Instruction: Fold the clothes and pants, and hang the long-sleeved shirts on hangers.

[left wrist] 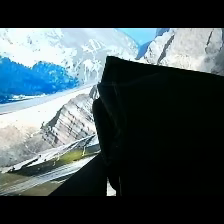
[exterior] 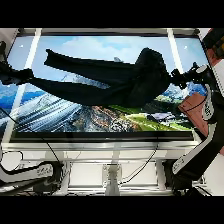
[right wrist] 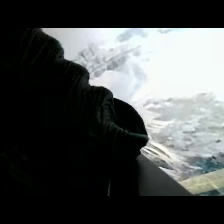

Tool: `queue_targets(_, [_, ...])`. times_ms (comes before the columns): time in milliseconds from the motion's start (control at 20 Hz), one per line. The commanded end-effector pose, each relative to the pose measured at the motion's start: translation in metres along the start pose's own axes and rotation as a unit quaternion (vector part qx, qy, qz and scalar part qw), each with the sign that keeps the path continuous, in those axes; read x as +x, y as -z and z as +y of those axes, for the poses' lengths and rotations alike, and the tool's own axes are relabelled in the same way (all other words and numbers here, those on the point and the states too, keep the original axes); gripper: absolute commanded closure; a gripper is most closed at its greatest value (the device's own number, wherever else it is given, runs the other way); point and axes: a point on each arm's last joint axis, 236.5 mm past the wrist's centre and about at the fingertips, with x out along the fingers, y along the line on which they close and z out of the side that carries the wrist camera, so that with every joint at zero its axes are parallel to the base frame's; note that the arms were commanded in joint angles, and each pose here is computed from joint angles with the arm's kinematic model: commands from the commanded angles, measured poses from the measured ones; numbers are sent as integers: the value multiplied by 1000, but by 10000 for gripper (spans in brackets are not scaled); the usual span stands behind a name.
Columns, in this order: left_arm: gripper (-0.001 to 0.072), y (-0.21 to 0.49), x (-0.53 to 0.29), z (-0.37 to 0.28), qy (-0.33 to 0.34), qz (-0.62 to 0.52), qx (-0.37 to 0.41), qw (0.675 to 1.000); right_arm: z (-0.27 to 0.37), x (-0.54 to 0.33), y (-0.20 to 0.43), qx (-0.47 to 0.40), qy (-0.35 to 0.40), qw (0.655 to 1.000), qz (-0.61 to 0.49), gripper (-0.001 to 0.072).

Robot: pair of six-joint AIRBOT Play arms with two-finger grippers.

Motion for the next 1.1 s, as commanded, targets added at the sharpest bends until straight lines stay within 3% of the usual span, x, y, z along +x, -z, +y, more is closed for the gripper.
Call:
queue_targets(0, [685,-4,8,6,-6,-8,-2,1000,15,-17,-3,-26,-12,1000,-10,676])
queue_targets(300, [685,-8,-19,46,-40,-30,-27,998,32,-133,-13,-166,64,981,-75,676])
queue_targets(550, [685,2,-27,90,-65,-25,-69,995,29,-225,20,-228,132,962,-70,676])
queue_targets(1050, [685,40,-19,79,-43,64,6,997,-13,-230,100,-247,160,955,29,676])
